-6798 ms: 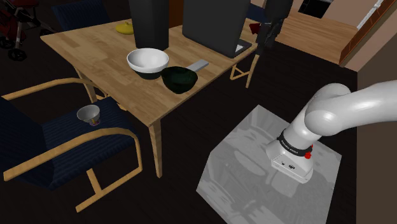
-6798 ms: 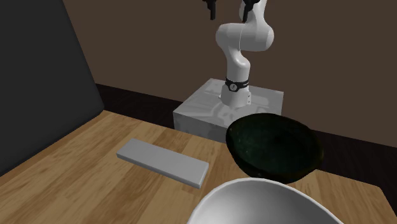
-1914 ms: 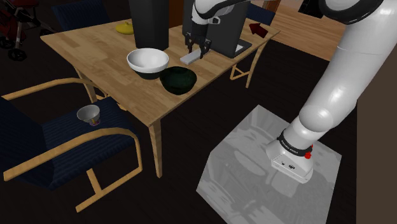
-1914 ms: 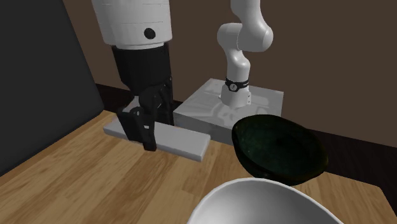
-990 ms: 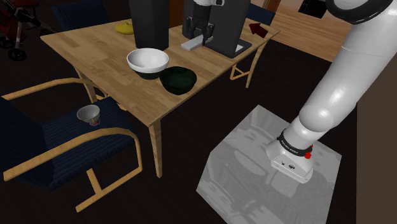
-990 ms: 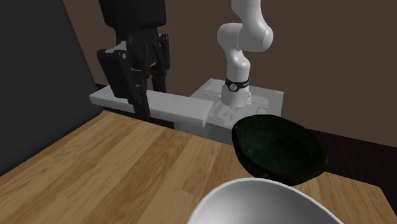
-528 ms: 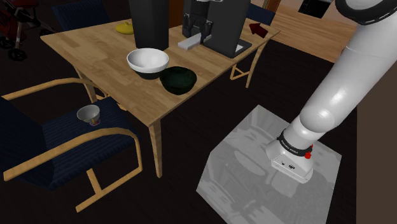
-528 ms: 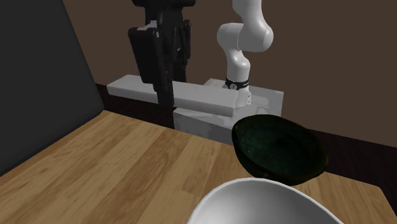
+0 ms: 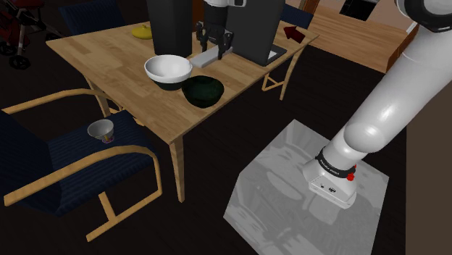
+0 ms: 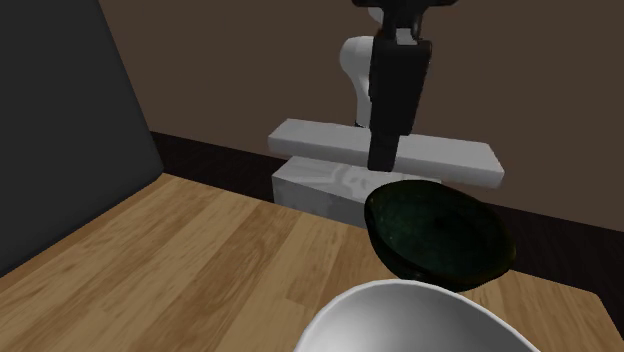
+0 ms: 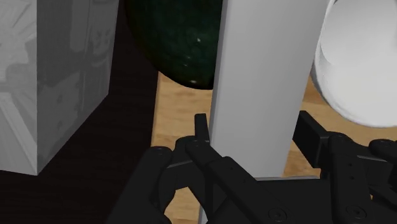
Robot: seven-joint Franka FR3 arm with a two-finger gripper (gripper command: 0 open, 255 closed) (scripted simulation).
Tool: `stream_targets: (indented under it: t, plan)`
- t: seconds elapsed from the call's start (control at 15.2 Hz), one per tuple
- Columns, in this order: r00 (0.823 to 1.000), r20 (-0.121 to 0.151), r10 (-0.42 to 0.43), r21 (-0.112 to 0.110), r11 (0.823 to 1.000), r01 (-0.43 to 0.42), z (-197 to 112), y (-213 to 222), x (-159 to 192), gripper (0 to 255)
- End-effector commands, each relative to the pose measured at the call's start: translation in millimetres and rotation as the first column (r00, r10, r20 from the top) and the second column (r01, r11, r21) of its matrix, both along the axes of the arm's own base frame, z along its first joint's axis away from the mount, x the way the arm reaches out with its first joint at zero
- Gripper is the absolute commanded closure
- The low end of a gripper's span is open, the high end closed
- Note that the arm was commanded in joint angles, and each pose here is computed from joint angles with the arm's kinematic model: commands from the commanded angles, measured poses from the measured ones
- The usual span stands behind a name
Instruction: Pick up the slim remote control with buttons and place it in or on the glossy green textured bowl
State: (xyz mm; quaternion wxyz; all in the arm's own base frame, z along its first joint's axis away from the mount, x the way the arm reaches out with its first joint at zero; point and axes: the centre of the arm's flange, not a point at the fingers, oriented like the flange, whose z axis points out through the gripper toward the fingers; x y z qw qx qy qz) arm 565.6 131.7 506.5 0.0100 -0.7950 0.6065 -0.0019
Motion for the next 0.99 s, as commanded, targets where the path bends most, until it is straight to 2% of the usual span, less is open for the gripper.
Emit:
stream_targets:
  t: [0.0,0.26,0.92]
  plan:
    - [1.0,0.0,-0.002,0.0,1.0,0.002,0,22,-12,255]
    - [1.0,0.0,-0.002,0.0,1.0,0.002,1,66,-31,255]
    - [1.0,0.0,-0.002,0.0,1.0,0.002,-52,66,-31,255]
